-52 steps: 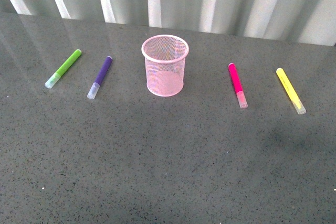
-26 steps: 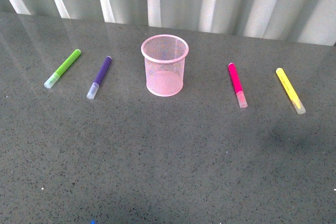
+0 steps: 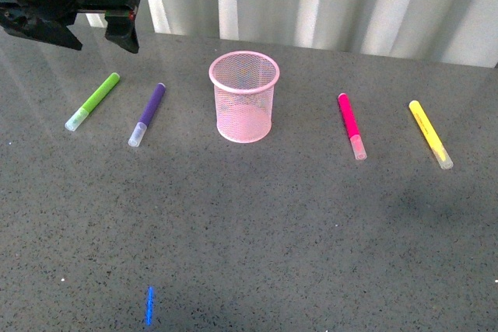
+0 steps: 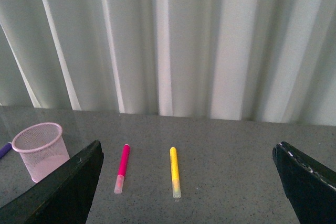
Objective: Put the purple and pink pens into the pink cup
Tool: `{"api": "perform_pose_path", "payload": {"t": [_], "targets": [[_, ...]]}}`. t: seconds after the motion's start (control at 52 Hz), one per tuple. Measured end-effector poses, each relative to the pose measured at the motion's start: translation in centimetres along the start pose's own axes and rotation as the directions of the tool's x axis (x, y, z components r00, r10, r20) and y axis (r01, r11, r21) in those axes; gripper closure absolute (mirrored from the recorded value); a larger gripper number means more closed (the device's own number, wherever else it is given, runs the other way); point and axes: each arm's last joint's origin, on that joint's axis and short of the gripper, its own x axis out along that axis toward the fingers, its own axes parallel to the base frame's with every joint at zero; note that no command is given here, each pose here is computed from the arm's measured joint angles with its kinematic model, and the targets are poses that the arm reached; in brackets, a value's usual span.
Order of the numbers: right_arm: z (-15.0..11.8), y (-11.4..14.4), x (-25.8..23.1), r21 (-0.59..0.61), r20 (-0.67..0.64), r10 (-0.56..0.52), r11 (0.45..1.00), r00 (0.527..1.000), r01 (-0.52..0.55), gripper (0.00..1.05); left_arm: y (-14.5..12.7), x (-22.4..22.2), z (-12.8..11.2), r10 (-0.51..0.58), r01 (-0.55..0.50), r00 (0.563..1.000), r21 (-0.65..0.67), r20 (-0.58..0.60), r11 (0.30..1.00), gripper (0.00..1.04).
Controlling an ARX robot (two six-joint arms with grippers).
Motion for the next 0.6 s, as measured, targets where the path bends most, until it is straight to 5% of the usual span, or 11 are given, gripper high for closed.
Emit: {"api": "perform_pose_path", "payload": {"t": [0.596], "targets": [[0.0, 0.0, 0.0, 0.0, 0.0, 0.0, 1.0, 1.0, 0.0, 0.07, -2.6, 4.1, -0.2, -0.027, 0.027, 1.0, 0.07, -0.011, 0.997, 0.07]]}}
